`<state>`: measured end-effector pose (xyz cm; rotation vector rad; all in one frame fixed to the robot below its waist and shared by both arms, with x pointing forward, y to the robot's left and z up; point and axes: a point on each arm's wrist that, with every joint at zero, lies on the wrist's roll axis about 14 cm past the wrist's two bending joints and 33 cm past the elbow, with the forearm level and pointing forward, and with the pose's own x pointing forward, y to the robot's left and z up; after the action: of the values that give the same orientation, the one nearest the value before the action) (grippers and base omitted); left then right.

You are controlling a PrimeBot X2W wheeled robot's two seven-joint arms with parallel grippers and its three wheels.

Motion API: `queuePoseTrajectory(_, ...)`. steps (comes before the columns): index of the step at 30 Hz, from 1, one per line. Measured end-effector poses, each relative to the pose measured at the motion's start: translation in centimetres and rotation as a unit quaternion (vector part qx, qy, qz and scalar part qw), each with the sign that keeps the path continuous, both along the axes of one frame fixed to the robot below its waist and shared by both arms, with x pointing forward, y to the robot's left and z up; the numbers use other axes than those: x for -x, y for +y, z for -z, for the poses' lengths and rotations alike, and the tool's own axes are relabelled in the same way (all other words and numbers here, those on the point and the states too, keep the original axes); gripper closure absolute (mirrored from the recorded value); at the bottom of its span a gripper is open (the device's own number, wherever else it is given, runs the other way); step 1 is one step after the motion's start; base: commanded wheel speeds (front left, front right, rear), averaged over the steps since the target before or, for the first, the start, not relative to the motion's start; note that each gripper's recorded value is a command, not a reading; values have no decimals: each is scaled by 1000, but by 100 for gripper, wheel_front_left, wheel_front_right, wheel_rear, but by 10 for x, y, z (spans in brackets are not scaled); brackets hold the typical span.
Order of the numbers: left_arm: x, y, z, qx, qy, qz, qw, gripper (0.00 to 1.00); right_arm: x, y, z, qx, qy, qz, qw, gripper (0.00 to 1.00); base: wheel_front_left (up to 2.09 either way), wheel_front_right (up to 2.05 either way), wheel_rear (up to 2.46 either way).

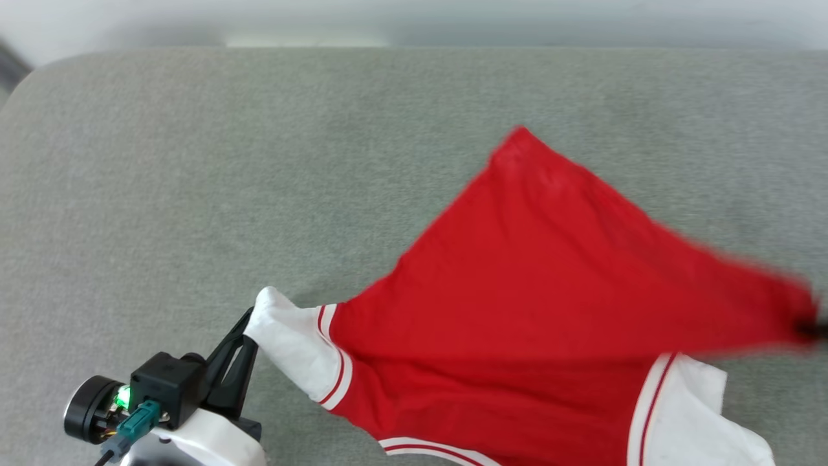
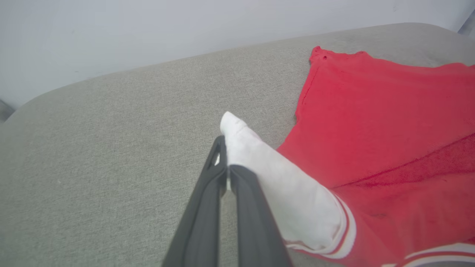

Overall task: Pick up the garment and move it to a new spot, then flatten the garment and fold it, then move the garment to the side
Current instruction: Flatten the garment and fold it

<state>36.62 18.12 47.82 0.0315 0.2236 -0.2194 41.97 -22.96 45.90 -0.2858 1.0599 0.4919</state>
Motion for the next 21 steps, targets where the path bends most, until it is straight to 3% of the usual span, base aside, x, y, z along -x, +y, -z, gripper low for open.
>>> queuePoseTrajectory(8, -1, -8, -4, 0, -5, 17, 1000, 100, 129, -31, 65, -11, 135, 61, 989, 100, 0, 0, 0)
queuePoseTrajectory(14, -3, -12, -2, 1, -1, 22, 1000, 100, 166, -26, 84, -36, 155, 97, 983, 100, 0, 0, 0)
queuePoseTrajectory(15, -3, -12, -2, 1, -1, 23, 1000, 100, 165, -25, 84, -39, 147, 102, 983, 55, 0, 0, 0)
queuePoseTrajectory(16, -4, -12, -2, 1, -1, 23, 1000, 100, 161, -26, 82, -39, 137, 105, 984, 0, 0, 0, 0)
queuePoseTrajectory(21, -3, -14, -2, 1, 0, 25, 1000, 100, 115, -28, 49, -46, 47, 102, 993, 0, 0, 0, 0)
